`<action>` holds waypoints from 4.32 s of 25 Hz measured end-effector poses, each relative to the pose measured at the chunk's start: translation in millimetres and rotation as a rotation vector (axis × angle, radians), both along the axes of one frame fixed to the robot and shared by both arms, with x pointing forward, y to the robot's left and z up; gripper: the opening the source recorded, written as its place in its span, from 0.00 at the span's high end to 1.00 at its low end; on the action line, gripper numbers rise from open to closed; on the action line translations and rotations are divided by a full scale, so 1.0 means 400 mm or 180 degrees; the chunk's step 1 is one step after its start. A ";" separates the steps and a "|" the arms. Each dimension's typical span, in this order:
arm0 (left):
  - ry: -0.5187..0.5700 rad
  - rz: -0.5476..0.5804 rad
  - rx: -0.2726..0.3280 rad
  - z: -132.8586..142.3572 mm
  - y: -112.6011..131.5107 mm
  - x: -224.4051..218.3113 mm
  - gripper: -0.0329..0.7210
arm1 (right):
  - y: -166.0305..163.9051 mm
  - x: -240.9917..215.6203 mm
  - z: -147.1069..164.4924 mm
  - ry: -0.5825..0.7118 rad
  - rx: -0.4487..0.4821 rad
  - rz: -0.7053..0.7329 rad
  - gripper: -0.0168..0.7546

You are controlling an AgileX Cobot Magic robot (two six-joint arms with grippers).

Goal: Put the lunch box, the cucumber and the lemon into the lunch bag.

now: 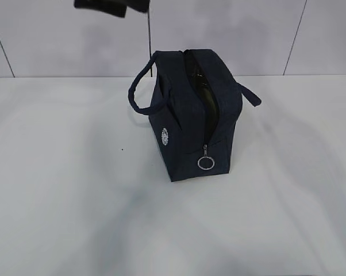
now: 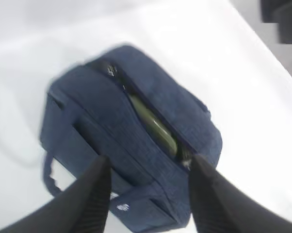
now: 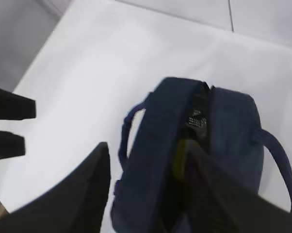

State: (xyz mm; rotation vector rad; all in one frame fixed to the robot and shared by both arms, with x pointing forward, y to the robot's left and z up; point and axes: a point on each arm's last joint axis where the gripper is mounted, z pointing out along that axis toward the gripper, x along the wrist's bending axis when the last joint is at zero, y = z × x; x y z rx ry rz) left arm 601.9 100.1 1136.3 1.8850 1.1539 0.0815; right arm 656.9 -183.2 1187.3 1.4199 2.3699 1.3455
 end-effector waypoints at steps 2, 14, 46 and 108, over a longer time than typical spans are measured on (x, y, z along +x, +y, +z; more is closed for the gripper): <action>-0.0273 0.0030 0.0040 0.061 0.022 -0.030 0.46 | -0.005 -0.054 0.076 -0.0207 0.0088 0.0025 0.52; -0.1125 0.0223 0.0189 0.282 0.131 -0.206 0.48 | -0.090 -0.536 0.448 -0.1703 0.0104 -0.0070 0.53; -0.0461 0.0122 0.0379 -0.096 0.255 -0.503 0.51 | -0.093 -0.663 -0.273 -0.0601 -0.0169 0.0492 0.50; -0.0295 0.0058 0.0555 -0.162 0.224 -0.429 0.53 | -0.131 -0.206 -0.637 -0.0510 0.0439 0.1718 0.45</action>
